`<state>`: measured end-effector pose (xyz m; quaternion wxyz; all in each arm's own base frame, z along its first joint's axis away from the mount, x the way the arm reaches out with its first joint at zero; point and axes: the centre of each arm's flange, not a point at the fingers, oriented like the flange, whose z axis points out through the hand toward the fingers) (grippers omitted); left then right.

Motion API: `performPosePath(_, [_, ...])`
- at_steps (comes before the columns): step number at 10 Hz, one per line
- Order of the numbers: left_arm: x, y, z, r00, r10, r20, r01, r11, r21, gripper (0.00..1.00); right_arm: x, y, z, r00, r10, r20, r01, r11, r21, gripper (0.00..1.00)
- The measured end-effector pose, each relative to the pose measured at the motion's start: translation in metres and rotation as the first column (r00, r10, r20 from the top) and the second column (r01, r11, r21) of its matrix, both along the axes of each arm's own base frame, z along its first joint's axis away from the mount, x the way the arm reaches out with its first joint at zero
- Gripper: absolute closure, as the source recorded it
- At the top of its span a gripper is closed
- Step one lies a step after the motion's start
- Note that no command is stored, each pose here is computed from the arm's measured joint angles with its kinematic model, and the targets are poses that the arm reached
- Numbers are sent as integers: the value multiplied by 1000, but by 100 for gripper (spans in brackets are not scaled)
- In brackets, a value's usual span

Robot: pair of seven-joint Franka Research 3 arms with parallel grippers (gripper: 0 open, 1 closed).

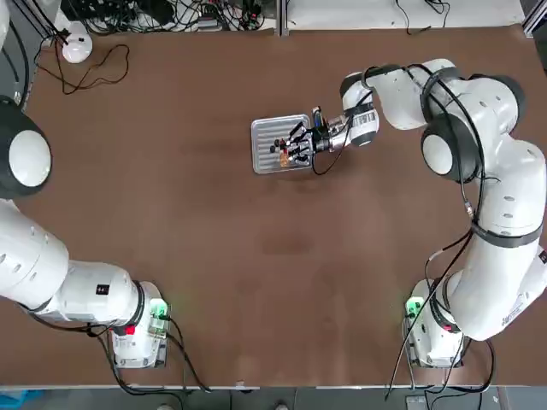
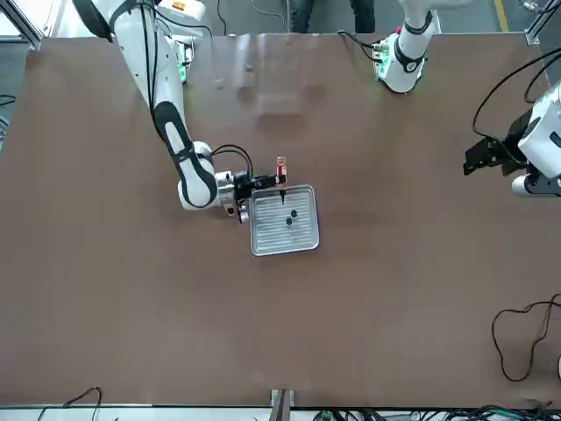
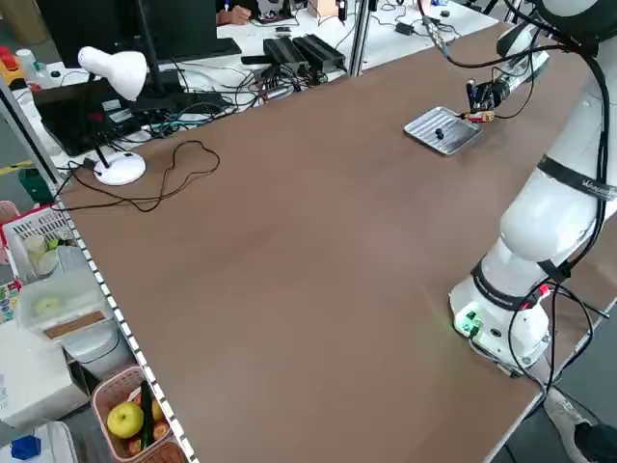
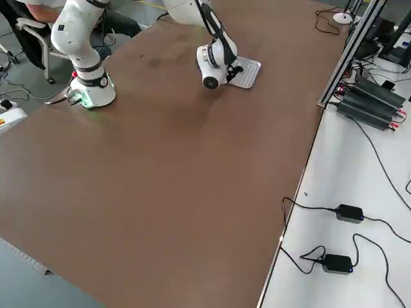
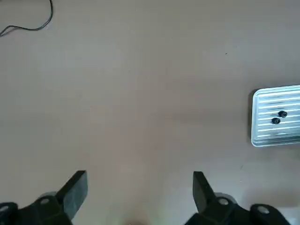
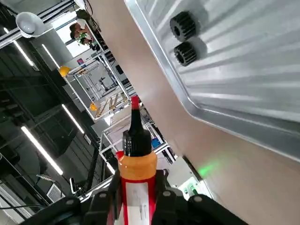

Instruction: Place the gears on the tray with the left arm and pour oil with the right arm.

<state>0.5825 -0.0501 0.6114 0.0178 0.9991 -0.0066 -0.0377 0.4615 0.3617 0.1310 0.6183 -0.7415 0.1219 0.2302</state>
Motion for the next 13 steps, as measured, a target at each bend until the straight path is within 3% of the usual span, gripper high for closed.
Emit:
performPosePath(3, [0,0,0,1000,0,0,0,1000,0,1,8,-5,5,1000,-12,15,12,1000,2,70])
performPosePath(6, [0,-1,0,1000,-1,0,1,1000,0,1,53,-45,52,992,-74,107,72,997,18,70])
performPosePath(8, [0,-2,0,1000,-3,0,3,1000,0,1,81,-101,89,981,-39,190,39,999,6,70])
performPosePath(11, [0,-2,0,1000,-3,0,3,1000,0,1,106,-226,129,963,61,262,-67,998,11,70])
performPosePath(13, [0,-3,0,1000,-4,0,4,1000,0,1,116,-320,144,917,92,387,-96,995,-10,70])
